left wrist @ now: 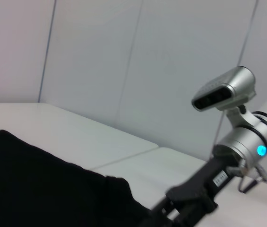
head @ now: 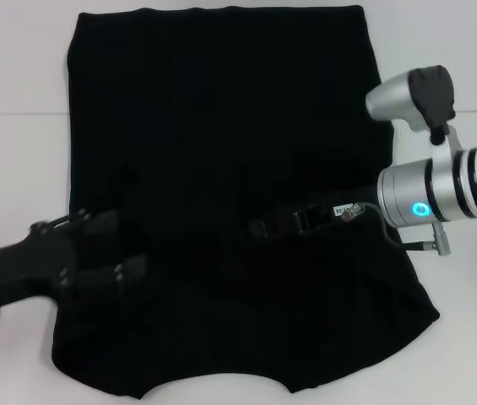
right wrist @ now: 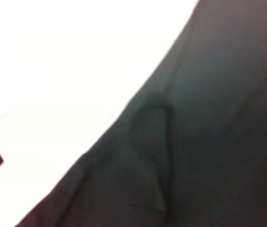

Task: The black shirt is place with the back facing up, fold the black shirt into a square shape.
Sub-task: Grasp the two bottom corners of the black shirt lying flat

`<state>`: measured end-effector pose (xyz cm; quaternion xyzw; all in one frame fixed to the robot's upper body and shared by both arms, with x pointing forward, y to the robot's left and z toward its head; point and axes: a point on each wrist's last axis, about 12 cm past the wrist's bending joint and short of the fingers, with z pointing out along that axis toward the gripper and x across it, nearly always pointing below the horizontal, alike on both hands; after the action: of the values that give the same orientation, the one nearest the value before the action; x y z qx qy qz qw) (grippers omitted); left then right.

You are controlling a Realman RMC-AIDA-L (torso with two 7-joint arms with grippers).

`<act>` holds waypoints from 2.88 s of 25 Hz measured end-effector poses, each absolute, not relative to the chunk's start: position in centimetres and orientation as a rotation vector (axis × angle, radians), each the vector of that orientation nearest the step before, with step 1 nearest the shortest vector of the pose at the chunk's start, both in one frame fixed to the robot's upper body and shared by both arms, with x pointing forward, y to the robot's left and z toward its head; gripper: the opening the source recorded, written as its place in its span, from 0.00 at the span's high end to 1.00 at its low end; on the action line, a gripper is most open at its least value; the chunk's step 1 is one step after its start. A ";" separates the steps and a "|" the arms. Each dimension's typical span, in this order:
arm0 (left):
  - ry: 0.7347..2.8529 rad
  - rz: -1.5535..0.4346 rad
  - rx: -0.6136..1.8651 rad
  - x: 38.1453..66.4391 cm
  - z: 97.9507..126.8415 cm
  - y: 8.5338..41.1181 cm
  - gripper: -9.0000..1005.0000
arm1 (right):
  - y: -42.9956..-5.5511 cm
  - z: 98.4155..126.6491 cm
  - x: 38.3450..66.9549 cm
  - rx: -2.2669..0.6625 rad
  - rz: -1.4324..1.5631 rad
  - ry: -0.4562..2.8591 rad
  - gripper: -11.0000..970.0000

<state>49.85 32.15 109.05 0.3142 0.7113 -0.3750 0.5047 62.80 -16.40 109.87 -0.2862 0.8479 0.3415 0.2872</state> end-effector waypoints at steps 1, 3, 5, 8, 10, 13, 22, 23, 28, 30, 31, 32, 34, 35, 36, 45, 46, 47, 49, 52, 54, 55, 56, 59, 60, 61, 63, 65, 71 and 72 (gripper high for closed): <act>1.728 -0.900 0.759 49.4 109.1 32.5 0.07 | -16.5 109.8 62.5 -0.783 0.932 2.228 0.31; 1.772 -0.868 0.759 48.2 108.8 33.5 0.07 | -16.6 109.6 62.0 -0.815 0.962 2.154 0.31; 1.813 -0.840 0.766 47.3 108.5 34.1 0.07 | -16.8 109.5 61.7 -0.828 0.974 2.109 0.31; 1.877 -0.799 0.792 46.4 108.0 34.6 0.07 | -16.9 109.4 61.6 -0.814 0.978 2.078 0.31; 1.907 -0.761 0.832 46.3 107.6 34.8 0.07 | -17.0 109.5 61.9 -0.787 0.966 2.070 0.31; 1.928 -0.722 0.870 46.6 107.3 34.7 0.07 | -16.9 109.6 62.1 -0.776 0.959 2.066 0.31; 1.973 -0.558 1.071 49.3 106.2 32.9 0.07 | -17.0 109.7 62.4 -0.724 0.954 2.081 0.31; 1.976 -0.546 1.081 49.5 106.1 32.8 0.07 | -17.0 109.7 62.5 -0.718 0.956 2.082 0.31; 1.982 -0.505 1.119 50.1 106.0 32.4 0.07 | -17.1 109.8 62.5 -0.683 0.970 2.076 0.31; 1.990 -0.487 1.132 50.2 105.9 32.4 0.08 | -17.2 109.8 62.5 -0.673 0.974 2.073 0.32; 1.993 -0.482 1.137 50.3 105.9 32.3 0.09 | -17.2 109.8 62.5 -0.671 0.975 2.072 0.32; 1.995 -0.480 1.139 50.4 105.9 32.3 0.09 | -17.2 109.8 62.5 -0.670 0.975 2.072 0.32; 1.995 -0.474 1.143 50.5 106.0 32.3 0.11 | -17.2 109.8 62.5 -0.669 0.976 2.072 0.32; 1.995 -0.471 1.143 50.5 106.1 32.4 0.11 | -17.2 109.8 62.5 -0.669 0.976 2.072 0.32; 1.996 -0.468 1.144 50.5 106.1 32.4 0.12 | -17.2 109.8 62.5 -0.669 0.976 2.072 0.32; 2.023 -0.437 1.146 50.4 106.3 33.0 0.24 | -17.3 109.8 62.5 -0.663 0.978 2.073 0.33; 2.023 -0.437 1.147 50.3 106.3 33.0 0.28 | -17.3 109.8 62.5 -0.661 0.977 2.072 0.33; 2.022 -0.437 1.149 50.3 106.2 33.0 0.32 | -17.4 109.8 62.5 -0.658 0.978 2.071 0.34; 2.021 -0.437 1.154 50.4 106.2 32.9 0.39 | -17.4 109.9 62.6 -0.653 0.979 2.069 0.34; 2.020 -0.438 1.160 50.4 106.2 32.9 0.52 | -17.4 109.9 62.6 -0.650 0.979 2.068 0.39; 2.021 -0.442 1.159 50.4 106.2 32.9 0.62 | -17.4 109.9 62.6 -0.650 0.979 2.068 0.42; 2.022 -0.444 1.158 50.3 106.2 32.9 0.66 | -17.4 109.9 62.6 -0.649 0.979 2.068 0.42; 2.022 -0.446 1.155 50.3 106.2 32.9 0.70 | -17.4 109.9 62.6 -0.649 0.979 2.068 0.41; 2.025 -0.447 1.147 50.2 106.2 33.0 0.83 | -17.5 109.9 62.6 -0.647 0.979 2.067 0.40; 2.026 -0.448 1.143 50.2 106.2 33.1 0.88 | -17.5 109.9 62.6 -0.647 0.980 2.067 0.40; 2.029 -0.448 1.133 50.1 106.2 33.2 0.94 | -17.5 109.9 62.6 -0.646 0.979 2.067 0.40; 2.029 -0.455 1.111 49.9 106.3 33.4 0.99 | -17.6 109.9 62.6 -0.645 0.978 2.068 0.39; 2.027 -0.472 1.075 49.5 106.4 33.8 0.99 | -17.8 109.8 62.5 -0.639 0.976 2.071 0.39; 2.030 -0.519 0.945 47.8 106.6 35.4 0.99 | -19.2 109.2 61.8 -0.624 0.992 2.085 0.37; 2.033 -0.518 0.925 47.6 106.5 35.7 0.99 | -19.6 109.1 61.5 -0.623 1.000 2.089 0.36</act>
<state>47.62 35.65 106.52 0.3676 0.8080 -0.2060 0.4117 61.53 -19.63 109.12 -0.2422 0.8116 0.3885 0.3630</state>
